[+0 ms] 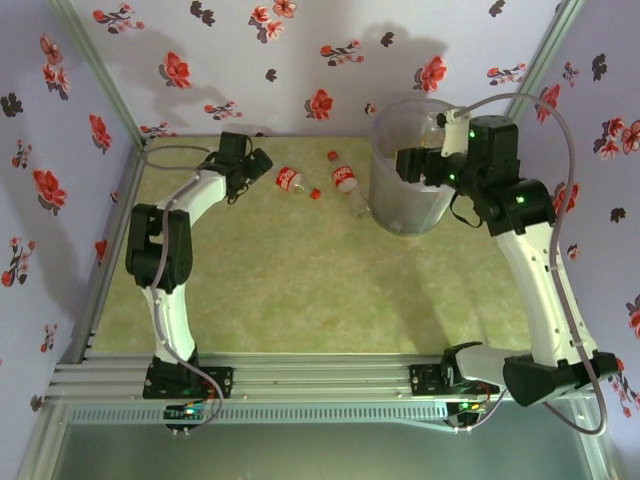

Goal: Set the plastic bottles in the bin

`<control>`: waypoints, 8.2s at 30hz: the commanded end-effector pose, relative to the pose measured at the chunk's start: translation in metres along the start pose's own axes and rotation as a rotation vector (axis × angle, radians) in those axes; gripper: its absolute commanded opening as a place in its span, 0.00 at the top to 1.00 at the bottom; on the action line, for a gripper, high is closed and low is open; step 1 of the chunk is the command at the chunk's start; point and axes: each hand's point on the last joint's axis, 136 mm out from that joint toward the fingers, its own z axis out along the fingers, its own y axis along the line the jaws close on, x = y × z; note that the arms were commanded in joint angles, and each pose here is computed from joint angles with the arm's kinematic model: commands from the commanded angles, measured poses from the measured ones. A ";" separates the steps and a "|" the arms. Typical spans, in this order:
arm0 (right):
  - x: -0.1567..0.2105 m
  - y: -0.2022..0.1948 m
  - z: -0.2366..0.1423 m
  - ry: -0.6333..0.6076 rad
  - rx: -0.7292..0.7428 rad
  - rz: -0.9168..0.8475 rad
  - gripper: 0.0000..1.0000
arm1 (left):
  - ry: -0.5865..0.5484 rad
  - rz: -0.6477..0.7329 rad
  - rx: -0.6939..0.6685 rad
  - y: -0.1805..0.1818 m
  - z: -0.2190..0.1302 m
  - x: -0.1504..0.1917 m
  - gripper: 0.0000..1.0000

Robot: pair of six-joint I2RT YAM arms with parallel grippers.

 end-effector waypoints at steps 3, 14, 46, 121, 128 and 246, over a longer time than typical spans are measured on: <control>0.015 0.003 -0.009 0.021 -0.011 -0.030 0.15 | -0.031 0.044 -0.036 -0.014 0.019 -0.016 0.00; 0.020 0.004 -0.032 -0.023 -0.001 -0.033 0.15 | 0.050 0.093 -0.109 -0.019 0.064 -0.001 0.00; 0.042 -0.013 -0.037 0.032 0.086 -0.038 0.15 | -0.003 0.015 -0.072 -0.012 0.046 -0.004 0.64; 0.163 0.176 0.170 0.408 -0.444 0.185 0.62 | 0.098 0.034 0.990 -0.089 -0.196 0.091 0.00; 0.101 0.134 0.136 0.296 -0.297 0.028 0.67 | 0.065 0.000 0.926 -0.058 -0.202 0.083 0.00; 0.067 0.053 0.238 0.269 0.385 -0.450 0.32 | 0.104 -0.004 0.443 0.030 -0.160 0.106 0.00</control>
